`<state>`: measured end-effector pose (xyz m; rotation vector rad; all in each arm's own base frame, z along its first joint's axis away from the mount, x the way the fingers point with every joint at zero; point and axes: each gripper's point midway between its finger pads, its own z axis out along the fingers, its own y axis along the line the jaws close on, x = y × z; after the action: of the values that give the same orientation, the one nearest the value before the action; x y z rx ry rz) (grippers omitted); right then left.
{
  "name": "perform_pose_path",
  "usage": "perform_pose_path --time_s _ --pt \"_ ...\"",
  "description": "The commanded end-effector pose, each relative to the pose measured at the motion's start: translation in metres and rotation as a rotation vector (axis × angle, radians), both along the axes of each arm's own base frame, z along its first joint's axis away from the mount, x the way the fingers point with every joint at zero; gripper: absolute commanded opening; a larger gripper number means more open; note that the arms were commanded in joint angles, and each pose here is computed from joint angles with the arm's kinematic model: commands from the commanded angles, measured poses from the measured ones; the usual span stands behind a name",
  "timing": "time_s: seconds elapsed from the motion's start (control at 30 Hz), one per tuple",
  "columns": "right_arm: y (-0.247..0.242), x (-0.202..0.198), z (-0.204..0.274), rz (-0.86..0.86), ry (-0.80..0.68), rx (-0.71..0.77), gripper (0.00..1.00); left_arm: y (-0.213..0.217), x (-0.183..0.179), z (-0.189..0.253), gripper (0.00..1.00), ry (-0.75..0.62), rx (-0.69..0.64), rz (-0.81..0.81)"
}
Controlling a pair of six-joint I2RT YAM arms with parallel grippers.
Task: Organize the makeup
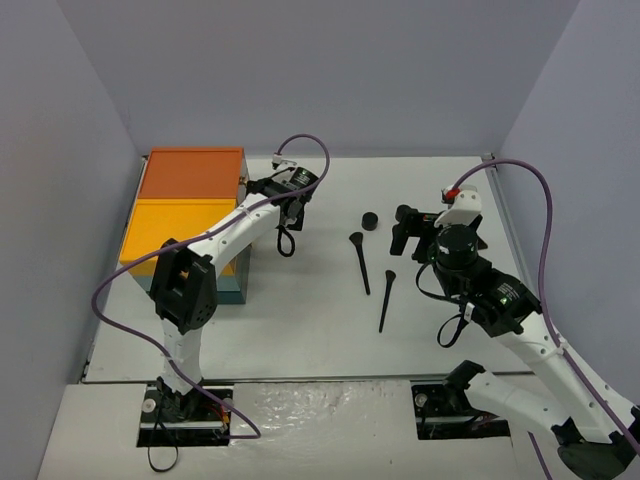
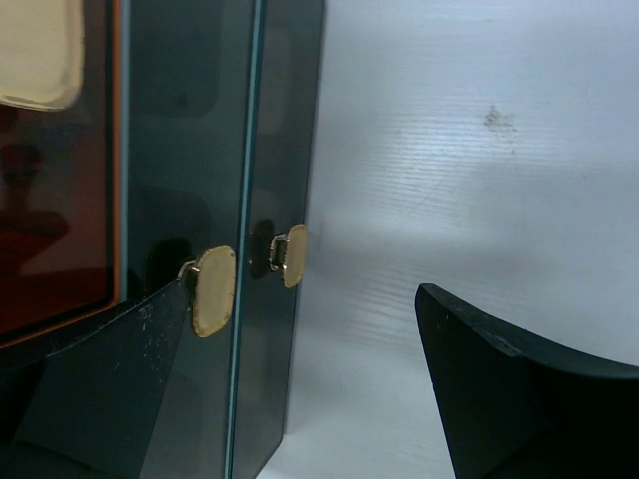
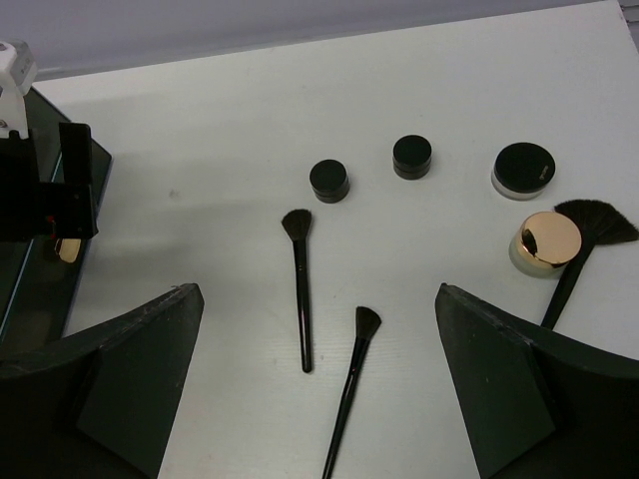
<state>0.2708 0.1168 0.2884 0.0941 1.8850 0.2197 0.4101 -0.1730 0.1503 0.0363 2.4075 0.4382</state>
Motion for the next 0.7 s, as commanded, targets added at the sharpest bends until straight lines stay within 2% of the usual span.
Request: perform_pose_path --time_s 0.0,0.17,0.33,0.67 --pt "-0.005 0.003 0.011 -0.03 -0.043 0.001 1.0 0.017 0.007 0.032 0.97 -0.116 0.002 0.084" --pt "0.0 0.004 0.006 -0.006 -0.027 -0.008 1.0 0.022 0.008 0.021 0.97 -0.082 0.009 0.093" --pt "-0.001 0.005 0.007 -0.009 -0.031 -0.015 1.0 0.01 0.001 0.001 0.97 -0.017 -0.06 0.07" --pt "-0.004 0.003 0.007 -0.029 -0.036 -0.001 1.0 -0.047 -0.004 0.002 0.97 0.01 -0.23 -0.05"
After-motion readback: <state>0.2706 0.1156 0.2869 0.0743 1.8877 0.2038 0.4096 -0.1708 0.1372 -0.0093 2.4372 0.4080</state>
